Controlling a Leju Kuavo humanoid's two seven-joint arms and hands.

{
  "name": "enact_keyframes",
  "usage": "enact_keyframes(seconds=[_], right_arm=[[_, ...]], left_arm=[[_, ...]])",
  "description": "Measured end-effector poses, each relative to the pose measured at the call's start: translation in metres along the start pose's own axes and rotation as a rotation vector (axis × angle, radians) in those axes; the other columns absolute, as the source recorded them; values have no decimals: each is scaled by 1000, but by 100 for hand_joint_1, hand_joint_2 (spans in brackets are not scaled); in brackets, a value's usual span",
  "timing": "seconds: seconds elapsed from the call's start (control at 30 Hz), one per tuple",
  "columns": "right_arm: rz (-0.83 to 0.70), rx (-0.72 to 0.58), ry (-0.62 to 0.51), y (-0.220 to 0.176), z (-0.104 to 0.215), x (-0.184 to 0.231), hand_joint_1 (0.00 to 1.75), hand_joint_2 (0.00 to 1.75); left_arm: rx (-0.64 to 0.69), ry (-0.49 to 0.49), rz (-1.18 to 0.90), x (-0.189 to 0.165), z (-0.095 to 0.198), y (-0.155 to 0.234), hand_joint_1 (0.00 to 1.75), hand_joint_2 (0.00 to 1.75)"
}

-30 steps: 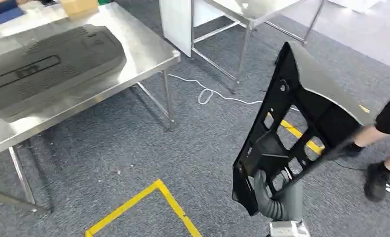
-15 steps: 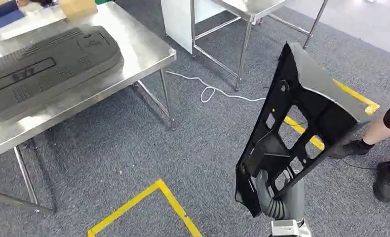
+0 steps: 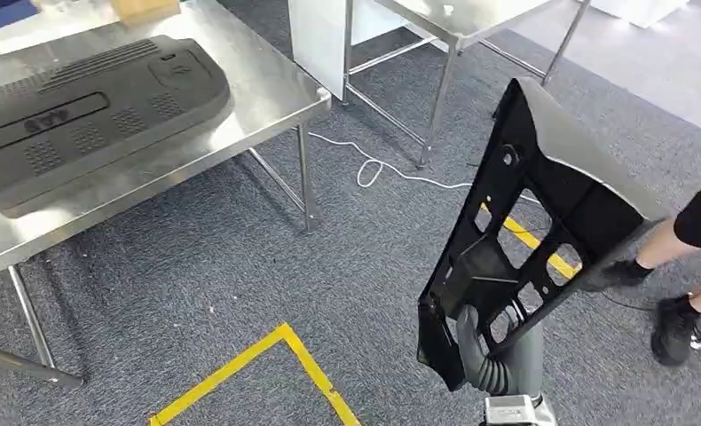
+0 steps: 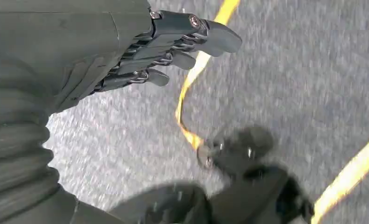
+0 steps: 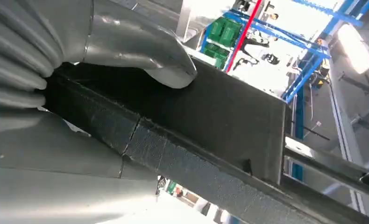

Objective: Take the parts from the cabinet and place them on the table.

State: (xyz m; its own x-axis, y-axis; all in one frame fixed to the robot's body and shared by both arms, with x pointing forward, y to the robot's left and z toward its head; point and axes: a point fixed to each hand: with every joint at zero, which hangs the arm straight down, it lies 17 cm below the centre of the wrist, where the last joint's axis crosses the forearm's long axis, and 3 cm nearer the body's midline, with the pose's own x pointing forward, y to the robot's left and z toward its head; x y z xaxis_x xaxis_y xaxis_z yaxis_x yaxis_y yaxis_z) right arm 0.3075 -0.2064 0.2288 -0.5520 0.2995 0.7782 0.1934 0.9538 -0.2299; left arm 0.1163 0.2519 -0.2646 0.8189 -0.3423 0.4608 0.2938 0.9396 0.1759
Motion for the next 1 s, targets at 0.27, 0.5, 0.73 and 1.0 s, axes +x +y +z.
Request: enact_keyframes(seconds=[0.27,0.5,0.73,1.0], right_arm=[[-1,1,0,0,0,0,175,175],[-10,-5,4,-1,0,0,175,175],[-15,-9,5,-1,0,0,175,175],[-7,-7,-17,-1,-2,4,175,175]], left_arm=[[-2,-2,1,1,0,-3,0,175],[1,-4,0,2,0,-2,0,175],[2,-5,-1,2,0,-1,0,175],[-1,-12,1,4,0,-4,0,175]])
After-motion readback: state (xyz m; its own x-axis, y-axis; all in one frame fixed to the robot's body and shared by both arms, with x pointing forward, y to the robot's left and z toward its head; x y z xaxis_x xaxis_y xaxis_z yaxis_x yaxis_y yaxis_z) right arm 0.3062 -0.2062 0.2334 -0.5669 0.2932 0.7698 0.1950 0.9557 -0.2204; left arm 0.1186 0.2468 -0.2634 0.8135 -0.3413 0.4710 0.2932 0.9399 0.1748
